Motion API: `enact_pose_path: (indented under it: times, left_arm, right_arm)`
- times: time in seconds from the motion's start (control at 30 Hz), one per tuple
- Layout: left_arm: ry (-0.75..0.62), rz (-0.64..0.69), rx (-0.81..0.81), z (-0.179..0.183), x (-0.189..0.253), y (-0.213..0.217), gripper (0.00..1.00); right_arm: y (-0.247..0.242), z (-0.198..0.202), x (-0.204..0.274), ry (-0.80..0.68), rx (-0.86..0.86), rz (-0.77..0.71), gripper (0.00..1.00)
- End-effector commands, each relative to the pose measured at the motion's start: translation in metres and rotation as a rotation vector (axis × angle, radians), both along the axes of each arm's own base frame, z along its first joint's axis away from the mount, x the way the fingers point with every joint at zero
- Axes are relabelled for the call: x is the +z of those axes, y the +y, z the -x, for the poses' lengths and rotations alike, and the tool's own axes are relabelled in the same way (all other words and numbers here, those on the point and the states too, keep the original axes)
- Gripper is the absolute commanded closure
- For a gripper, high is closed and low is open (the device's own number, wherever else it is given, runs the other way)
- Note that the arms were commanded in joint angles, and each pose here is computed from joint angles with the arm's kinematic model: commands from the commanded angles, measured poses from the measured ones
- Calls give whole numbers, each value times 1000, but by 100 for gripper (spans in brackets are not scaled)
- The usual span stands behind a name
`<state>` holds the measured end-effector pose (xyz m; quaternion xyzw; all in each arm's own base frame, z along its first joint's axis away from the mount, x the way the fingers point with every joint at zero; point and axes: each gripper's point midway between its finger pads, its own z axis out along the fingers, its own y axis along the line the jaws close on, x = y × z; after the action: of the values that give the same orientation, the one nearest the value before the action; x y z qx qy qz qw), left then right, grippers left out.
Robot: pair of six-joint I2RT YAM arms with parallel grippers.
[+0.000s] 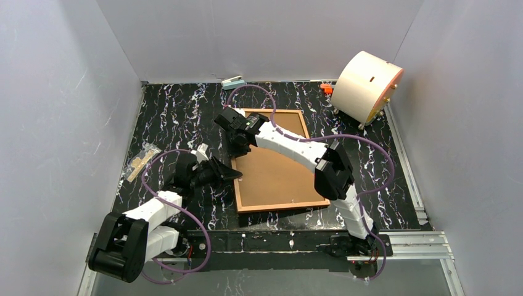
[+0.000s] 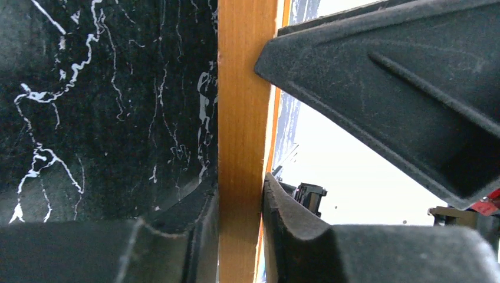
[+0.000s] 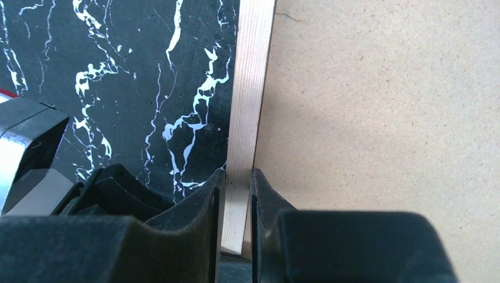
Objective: Put the photo into the frame
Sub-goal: Turn over the photo frame at the center of the board.
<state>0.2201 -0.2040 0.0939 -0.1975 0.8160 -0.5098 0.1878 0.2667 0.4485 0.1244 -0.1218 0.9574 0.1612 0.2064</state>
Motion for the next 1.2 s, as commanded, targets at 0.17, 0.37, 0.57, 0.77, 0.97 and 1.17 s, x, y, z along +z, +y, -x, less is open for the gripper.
enact_pose_path:
  times: [0.17, 0.37, 0.57, 0.77, 0.97, 1.17]
  left_arm:
    - [-70, 33, -34, -6, 29, -6, 99]
    - [-60, -228, -75, -10, 26, 13, 100]
    - [-107, -468, -107, -21, 56, 37, 100]
    - [-184, -688, -131, -40, 95, 63, 100]
    - [-294, -833, -124, -69, 143, 79, 100]
    - [-369, -894, -120, -92, 179, 83, 100]
  right_arm:
    - [4, -13, 79, -142, -46, -159, 57]
    - [-15, -33, 123, -316, -62, -171, 37]
    - [-37, -42, 161, -410, -84, -177, 30]
    - [-63, -48, 179, -411, -143, -205, 30]
    - [-79, -56, 187, -353, -186, -341, 34]
    - [-89, -60, 198, -293, -186, -431, 34]
